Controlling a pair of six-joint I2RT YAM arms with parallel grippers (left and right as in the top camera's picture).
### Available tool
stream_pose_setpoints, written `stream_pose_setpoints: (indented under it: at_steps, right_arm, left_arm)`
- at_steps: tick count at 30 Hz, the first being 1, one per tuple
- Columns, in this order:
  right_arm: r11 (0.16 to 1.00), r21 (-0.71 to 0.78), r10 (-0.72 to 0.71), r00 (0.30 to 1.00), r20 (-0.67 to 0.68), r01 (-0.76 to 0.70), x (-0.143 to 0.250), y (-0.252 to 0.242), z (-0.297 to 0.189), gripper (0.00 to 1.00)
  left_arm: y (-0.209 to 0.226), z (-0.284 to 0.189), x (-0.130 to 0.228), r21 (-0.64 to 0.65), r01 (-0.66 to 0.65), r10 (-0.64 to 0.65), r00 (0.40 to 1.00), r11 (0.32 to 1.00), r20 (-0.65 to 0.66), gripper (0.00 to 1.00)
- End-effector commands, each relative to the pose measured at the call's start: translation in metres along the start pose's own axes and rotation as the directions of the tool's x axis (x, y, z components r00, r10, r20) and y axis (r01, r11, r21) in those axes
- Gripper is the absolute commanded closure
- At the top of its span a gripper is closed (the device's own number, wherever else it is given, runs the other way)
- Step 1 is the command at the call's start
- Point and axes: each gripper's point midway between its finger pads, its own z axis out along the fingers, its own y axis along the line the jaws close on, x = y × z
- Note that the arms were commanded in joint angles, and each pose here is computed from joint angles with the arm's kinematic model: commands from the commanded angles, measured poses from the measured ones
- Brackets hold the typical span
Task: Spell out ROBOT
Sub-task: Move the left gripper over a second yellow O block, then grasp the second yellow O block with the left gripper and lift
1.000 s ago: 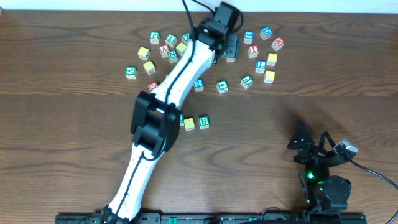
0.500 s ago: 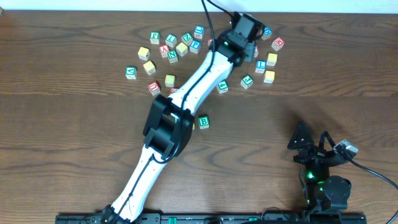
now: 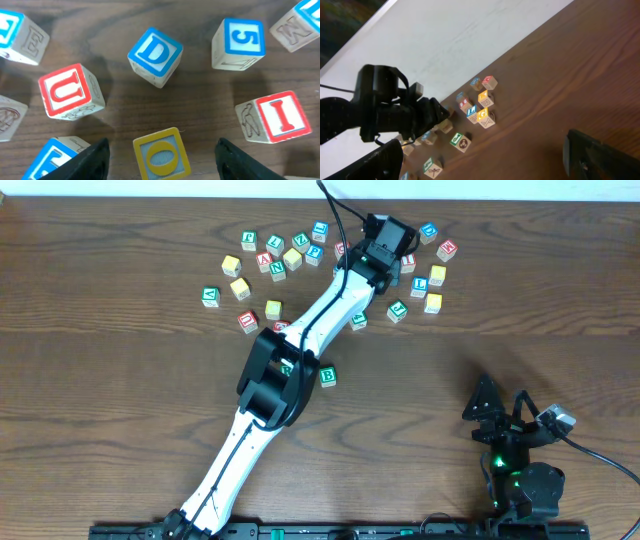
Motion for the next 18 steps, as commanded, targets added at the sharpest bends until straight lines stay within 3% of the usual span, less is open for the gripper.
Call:
stream_pose_setpoints:
  at_steps: [1,13,18]
  right_arm:
    - [1.0,0.005,0.004,1.0,0.005,-0.004,-0.0006,-0.0011,-0.0002,0.01]
    - [1.0,0.005,0.004,1.0,0.005,-0.004,-0.0006,-0.0011,-0.0002,0.01]
    - [1.0,0.005,0.004,1.0,0.004,-0.004,-0.0005,-0.0012,-0.0002,0.01]
  left_arm:
    - [0.0039,0.0096,0.0016,-0.019,0.019,-0.018,1.0,1.0,0.006,0.39]
    - [0.0011,0.0092,-0.0042,-0.008,0.025,-0.025,0.999,1.0,0.028,0.64]
    - [0.0018,0.0093,-0.0026,-0.011,0.023,-0.023,1.0,1.0,0.022,0.64]
